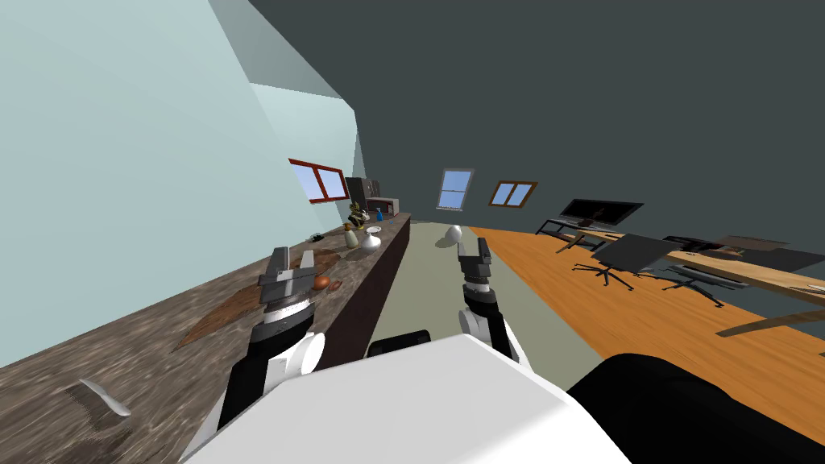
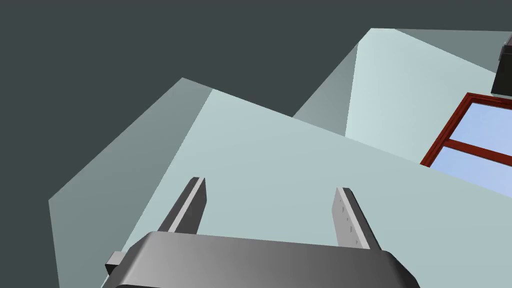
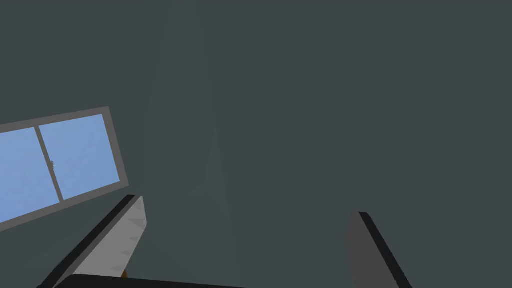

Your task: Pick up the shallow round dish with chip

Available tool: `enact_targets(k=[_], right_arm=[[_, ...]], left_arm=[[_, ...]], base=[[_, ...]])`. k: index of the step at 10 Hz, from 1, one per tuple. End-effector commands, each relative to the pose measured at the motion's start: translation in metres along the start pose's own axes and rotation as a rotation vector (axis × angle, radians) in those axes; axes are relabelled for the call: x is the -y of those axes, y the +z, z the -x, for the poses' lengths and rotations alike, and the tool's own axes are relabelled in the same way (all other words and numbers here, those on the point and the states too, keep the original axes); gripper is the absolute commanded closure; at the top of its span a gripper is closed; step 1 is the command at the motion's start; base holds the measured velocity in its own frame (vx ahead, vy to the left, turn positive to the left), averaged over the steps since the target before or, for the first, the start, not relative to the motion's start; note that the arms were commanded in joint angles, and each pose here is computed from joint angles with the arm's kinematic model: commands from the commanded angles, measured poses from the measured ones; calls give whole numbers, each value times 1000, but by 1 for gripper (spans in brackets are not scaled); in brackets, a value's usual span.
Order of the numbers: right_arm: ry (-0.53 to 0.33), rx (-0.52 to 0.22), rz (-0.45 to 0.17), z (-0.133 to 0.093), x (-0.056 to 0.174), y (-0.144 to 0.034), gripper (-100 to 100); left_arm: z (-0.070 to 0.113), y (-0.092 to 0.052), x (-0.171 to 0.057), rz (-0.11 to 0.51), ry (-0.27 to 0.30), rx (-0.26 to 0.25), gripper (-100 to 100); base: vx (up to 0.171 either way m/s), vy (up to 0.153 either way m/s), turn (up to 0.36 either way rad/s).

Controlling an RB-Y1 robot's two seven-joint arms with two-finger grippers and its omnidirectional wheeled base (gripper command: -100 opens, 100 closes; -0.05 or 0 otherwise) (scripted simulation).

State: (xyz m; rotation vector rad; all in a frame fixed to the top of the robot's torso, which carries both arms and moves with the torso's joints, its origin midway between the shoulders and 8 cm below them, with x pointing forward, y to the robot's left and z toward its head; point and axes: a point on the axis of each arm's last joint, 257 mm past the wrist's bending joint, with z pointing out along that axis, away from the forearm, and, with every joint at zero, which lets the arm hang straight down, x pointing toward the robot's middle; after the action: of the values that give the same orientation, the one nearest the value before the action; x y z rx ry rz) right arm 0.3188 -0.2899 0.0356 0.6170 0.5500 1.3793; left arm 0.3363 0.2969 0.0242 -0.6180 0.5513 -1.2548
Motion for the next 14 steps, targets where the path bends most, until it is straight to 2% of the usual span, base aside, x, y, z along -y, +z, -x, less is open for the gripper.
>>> enact_targets(k=[1, 6, 9, 11, 14], right_arm=[[0, 0, 0, 0, 0, 0, 0], [0, 0, 0, 0, 0, 0, 0], [0, 0, 0, 0, 0, 0, 0], [0, 0, 0, 0, 0, 0, 0], [0, 0, 0, 0, 0, 0, 0]], left_arm=[[2, 0, -12, 36, 29, -33, -100], [23, 1, -60, 190, 134, -99, -100], [30, -1, -77, 249, 160, -113, -100], [46, 0, -97, 320, 214, -133, -100], [56, -5, -119, 405, 242, -149, -100]], base=[[-24, -15, -18], [-58, -37, -23], [-34, -30, -11], [-44, -28, -25], [-35, -34, -14]])
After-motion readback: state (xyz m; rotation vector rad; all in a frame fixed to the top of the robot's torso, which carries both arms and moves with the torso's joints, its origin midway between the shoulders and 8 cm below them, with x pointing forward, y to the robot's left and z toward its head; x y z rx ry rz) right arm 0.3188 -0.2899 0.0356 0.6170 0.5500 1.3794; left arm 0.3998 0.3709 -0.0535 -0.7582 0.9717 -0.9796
